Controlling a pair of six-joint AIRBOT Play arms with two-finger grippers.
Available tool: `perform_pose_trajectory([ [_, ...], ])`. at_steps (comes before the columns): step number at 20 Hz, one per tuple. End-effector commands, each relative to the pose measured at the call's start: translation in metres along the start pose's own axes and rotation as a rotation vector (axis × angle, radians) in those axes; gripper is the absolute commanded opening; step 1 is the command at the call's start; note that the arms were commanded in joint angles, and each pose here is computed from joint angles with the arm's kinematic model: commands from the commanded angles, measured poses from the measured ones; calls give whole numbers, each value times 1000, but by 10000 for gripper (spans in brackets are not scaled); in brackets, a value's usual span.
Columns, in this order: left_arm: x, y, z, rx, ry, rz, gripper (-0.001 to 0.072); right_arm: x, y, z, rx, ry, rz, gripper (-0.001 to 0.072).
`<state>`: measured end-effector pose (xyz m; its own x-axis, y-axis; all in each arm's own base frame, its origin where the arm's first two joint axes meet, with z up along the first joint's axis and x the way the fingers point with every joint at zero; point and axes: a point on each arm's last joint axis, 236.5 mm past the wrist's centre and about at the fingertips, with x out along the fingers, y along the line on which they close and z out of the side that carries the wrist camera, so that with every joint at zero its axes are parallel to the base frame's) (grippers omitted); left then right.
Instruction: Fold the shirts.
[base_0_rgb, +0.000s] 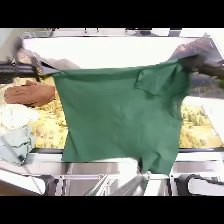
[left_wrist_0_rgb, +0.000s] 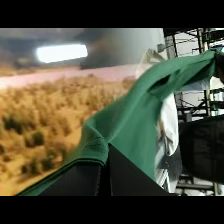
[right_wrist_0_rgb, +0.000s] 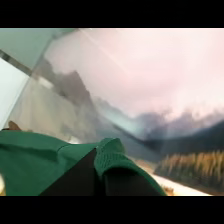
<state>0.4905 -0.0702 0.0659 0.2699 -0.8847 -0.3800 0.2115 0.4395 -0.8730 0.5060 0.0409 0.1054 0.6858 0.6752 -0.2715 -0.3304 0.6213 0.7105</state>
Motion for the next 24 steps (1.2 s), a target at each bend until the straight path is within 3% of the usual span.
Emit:
perform_pose_trajectory([
  [1,52,88,1,-120,109,-10,27,55,-85,-45,183,48,1,17],
  [7,66,99,38,-61,54,25,28,43,-113,-29,235,30,23,17],
  [12,71,118,-39,-174,289,40,19,1,-149,-102,262,345,-119,17],
  [16,71,139,-74,-225,435,179,4,-2,-153,-123,230,436,-157,19],
  [17,75,137,-76,-221,446,180,117,-2,-153,-123,231,436,-157,106],
  [18,77,134,-77,-234,452,179,323,-2,-153,-123,248,435,-161,250],
  [19,75,133,-78,-254,463,195,522,-5,-150,-120,262,433,-162,265],
  [20,69,127,-77,-278,478,202,647,-13,-149,-116,273,433,-179,265],
  [22,47,112,-75,-302,525,214,611,-44,-148,-113,281,477,-246,268],
  [23,35,108,-74,-317,526,235,535,-64,-146,-117,299,518,-282,267],
  [24,23,105,-76,-328,517,265,527,-86,-142,-126,328,563,-316,267],
])
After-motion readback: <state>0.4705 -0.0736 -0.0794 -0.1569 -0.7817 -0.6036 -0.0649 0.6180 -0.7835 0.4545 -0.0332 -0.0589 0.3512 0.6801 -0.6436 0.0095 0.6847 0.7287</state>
